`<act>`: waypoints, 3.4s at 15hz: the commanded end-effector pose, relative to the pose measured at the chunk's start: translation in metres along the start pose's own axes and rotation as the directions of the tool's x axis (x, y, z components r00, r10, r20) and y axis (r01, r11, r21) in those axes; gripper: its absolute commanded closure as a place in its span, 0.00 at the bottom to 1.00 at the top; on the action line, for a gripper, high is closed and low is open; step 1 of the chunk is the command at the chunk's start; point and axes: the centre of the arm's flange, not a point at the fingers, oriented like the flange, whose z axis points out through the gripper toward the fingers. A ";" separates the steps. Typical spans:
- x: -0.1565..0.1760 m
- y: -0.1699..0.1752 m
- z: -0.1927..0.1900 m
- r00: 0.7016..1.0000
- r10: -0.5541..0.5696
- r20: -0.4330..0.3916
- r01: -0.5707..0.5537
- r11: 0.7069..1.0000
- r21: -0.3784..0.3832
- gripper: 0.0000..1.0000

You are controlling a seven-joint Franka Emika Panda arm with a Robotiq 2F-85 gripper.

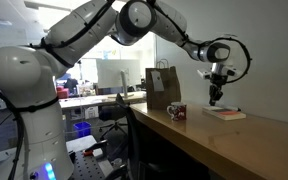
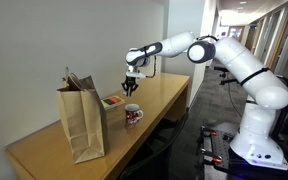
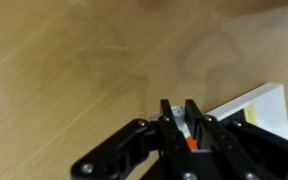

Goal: Put the marker in the mug

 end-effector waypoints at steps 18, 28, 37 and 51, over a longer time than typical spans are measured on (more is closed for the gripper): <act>-0.331 0.033 -0.032 0.973 -0.218 0.078 0.222 0.974 -0.037 0.95; -0.306 -0.001 -0.059 0.958 -0.267 0.103 0.260 0.963 0.074 0.95; -0.225 -0.013 -0.038 0.922 -0.148 0.357 0.137 0.989 0.057 0.95; -0.143 -0.021 -0.005 0.795 -0.051 0.604 -0.014 0.995 0.102 0.95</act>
